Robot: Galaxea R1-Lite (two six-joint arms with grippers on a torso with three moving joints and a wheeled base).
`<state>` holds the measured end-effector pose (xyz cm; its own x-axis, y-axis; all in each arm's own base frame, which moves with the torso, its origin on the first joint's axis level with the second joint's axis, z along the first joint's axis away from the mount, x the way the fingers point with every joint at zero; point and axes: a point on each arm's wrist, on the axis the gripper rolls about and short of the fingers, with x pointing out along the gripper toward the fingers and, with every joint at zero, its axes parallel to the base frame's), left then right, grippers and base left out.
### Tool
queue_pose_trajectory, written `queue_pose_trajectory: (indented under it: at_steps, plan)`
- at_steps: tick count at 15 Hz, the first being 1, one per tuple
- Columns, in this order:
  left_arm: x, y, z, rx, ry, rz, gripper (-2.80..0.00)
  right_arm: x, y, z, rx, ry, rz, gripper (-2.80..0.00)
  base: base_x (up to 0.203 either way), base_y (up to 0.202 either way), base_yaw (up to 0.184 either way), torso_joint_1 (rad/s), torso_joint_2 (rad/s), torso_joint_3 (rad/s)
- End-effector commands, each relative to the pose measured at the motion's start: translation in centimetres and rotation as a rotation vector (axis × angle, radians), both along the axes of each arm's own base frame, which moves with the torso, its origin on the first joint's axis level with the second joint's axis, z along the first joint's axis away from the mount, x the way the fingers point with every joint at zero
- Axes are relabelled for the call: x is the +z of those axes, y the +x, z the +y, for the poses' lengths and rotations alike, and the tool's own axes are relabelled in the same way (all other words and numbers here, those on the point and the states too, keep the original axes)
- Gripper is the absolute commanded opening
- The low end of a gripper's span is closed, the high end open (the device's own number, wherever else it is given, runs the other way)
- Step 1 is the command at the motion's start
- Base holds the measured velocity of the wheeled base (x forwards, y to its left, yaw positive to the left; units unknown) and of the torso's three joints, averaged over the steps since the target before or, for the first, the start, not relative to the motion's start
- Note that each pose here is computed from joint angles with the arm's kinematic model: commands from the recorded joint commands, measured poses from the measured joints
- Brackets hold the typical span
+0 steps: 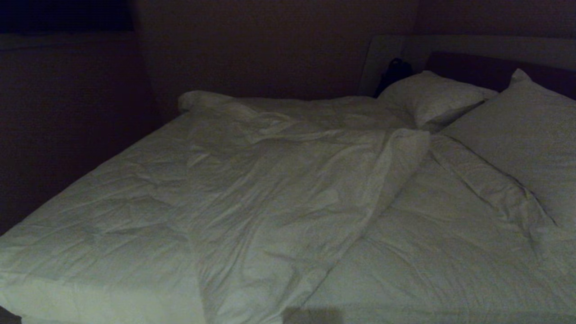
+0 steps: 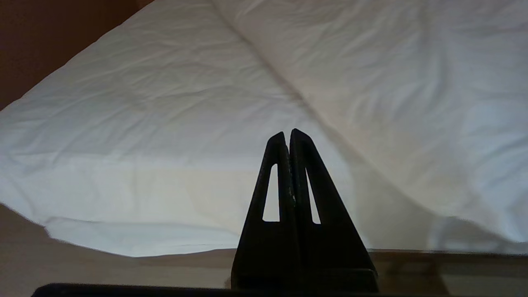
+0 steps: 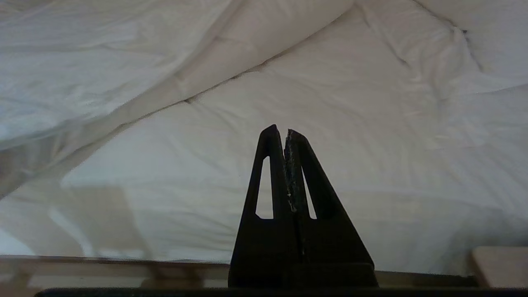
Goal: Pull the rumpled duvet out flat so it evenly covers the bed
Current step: Hold the folded corner of the quilt
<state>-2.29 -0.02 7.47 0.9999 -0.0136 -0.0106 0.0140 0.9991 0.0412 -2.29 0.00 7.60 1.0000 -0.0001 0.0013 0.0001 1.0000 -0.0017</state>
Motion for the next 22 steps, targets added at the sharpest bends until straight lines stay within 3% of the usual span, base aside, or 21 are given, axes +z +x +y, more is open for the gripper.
queue_pose_trajectory:
  at_steps: [1,15,22]
  plan:
    - [0.0,0.0,0.0,0.0,0.0,0.0,-2.8,-0.01,0.0,0.0,0.0,-0.001,0.0,-2.8,0.0,-0.143,-0.005,0.005,0.0,0.002]
    - [0.0,0.0,0.0,-0.002,0.002,0.0,-2.8,-0.01,0.0,0.0,0.002,0.0,0.0,-2.8,0.0,-0.006,0.0,0.0,0.0,0.0]
    - [-0.02,0.01,0.01,0.004,-0.024,0.0,-2.8,-0.01,0.0,0.0,0.002,-0.001,0.0,-2.8,0.0,0.0,0.0,0.0,0.0,0.0]
